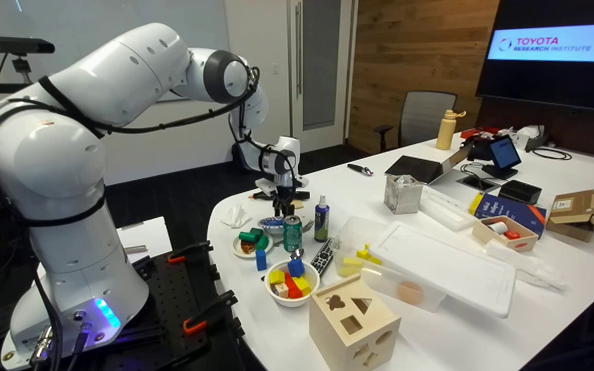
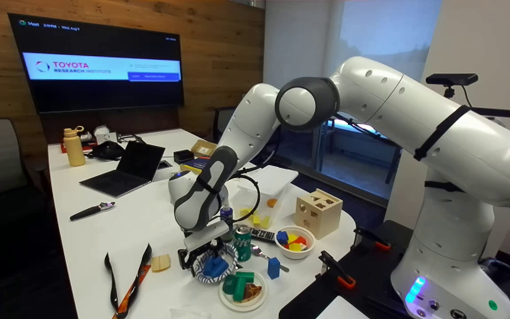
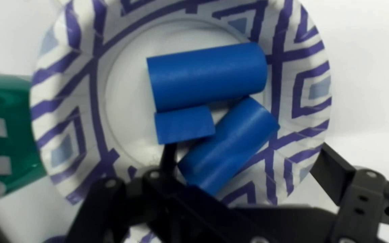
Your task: Move the first left bowl to the right
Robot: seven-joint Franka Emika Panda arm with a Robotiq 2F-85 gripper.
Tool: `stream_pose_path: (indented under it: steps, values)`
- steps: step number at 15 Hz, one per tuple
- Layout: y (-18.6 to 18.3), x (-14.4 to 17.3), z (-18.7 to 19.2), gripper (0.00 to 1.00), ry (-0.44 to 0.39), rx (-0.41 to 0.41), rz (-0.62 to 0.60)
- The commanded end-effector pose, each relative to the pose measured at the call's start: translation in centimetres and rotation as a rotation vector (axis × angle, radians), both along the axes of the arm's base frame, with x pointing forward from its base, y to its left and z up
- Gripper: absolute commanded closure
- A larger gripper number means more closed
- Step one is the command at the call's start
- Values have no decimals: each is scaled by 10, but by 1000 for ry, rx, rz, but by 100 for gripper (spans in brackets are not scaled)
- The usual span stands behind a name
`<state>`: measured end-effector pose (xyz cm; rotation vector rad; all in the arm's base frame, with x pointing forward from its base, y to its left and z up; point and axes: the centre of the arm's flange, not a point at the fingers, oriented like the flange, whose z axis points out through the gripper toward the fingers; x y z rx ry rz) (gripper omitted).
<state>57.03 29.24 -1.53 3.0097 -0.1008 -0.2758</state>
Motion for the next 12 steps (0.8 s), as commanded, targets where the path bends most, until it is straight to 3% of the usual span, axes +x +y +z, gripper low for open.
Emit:
stream_pose_path:
  steps: [1,12]
  values:
    - [-1,-2,6,0,-24,33,10]
    - [-5,28,7,0,-72,108,63]
